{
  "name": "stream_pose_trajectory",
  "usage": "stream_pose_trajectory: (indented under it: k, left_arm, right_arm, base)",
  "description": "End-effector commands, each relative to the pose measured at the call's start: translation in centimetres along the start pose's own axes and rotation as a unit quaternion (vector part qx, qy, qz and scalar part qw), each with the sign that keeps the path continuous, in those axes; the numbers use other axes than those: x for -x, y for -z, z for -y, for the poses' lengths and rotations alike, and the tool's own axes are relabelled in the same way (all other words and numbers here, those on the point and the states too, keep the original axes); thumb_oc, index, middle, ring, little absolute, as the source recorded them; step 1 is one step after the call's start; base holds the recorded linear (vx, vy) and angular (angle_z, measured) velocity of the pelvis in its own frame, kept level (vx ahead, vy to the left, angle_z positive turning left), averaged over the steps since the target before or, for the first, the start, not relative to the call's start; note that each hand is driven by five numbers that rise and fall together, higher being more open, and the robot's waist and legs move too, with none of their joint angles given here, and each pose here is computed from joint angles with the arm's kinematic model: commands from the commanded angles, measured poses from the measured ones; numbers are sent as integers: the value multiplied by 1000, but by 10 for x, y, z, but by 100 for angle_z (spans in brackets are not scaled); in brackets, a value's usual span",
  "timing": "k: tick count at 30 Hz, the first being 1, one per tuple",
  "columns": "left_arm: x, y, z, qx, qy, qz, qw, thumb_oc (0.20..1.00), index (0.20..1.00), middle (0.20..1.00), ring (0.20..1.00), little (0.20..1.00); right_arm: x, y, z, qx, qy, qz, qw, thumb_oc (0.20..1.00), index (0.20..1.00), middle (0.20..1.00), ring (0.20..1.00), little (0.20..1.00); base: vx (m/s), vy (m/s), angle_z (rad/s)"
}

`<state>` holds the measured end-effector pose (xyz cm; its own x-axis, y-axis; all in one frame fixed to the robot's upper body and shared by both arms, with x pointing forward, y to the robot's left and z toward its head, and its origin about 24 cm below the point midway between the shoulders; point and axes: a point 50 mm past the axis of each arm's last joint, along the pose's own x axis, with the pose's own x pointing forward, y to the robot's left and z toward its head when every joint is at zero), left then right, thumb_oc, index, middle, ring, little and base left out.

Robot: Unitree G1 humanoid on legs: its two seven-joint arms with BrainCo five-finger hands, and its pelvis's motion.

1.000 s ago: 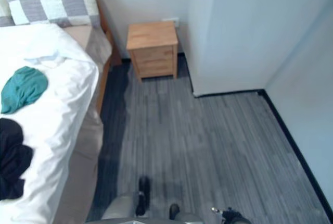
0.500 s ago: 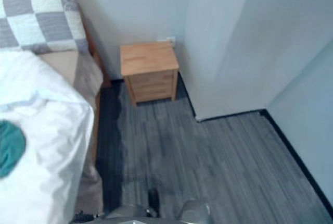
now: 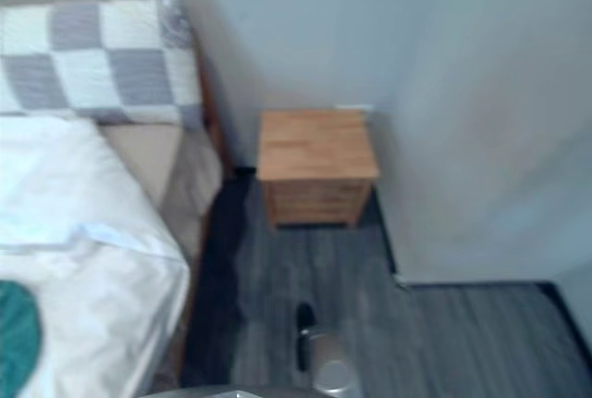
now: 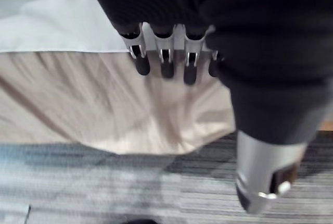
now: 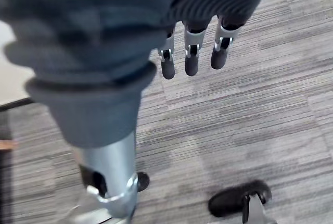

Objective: Tidy up the quilt and then pick up the clothes from the bed and put them into the laundry hamper.

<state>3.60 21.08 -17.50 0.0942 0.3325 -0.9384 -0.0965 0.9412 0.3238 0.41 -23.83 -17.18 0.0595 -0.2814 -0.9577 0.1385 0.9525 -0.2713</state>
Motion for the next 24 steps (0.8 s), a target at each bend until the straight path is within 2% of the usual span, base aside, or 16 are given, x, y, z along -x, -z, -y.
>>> stream_pose_trajectory:
  k: [1,4,7,12,16,21,24]
  left_arm:
    - [0,-13,-5,12,-13,24,1000,1000,1000,1000,1000,1000]
    - [1,-11,5,-2,7,33,999,1000,1000,1000,1000,1000]
    - [-1,-9,-8,-20,-9,43,999,1000,1000,1000,1000,1000]
    - [-1,-26,-16,5,-10,66,998,1000,1000,1000,1000,1000]
    - [0,-42,-17,54,-30,69,996,1000,1000,1000,1000,1000]
    - [3,-69,-15,45,-43,96,993,1000,1000,1000,1000,1000]
    - [3,-71,-15,92,-50,97,990,1000,1000,1000,1000,1000]
  right_arm:
    - [0,-46,10,43,20,86,995,1000,1000,1000,1000,1000]
    - [4,-81,27,16,21,147,989,1000,1000,1000,1000,1000]
    - [12,-113,18,-9,4,217,976,1000,1000,1000,1000,1000]
    - [16,-122,1,-2,-15,233,972,1000,1000,1000,1000,1000]
    - [13,-105,-14,65,-15,214,975,1000,1000,1000,1000,1000]
    - [9,-74,-26,41,-20,171,984,1000,1000,1000,1000,1000]
    - [8,-71,-30,93,-26,156,983,1000,1000,1000,1000,1000]
  base:
    - [286,-161,19]
    - [242,-32,-26]
    - [230,72,-28]
    - [149,136,-36]
    - [125,17,-12]
    - [180,-238,137]
    - [96,-214,228]
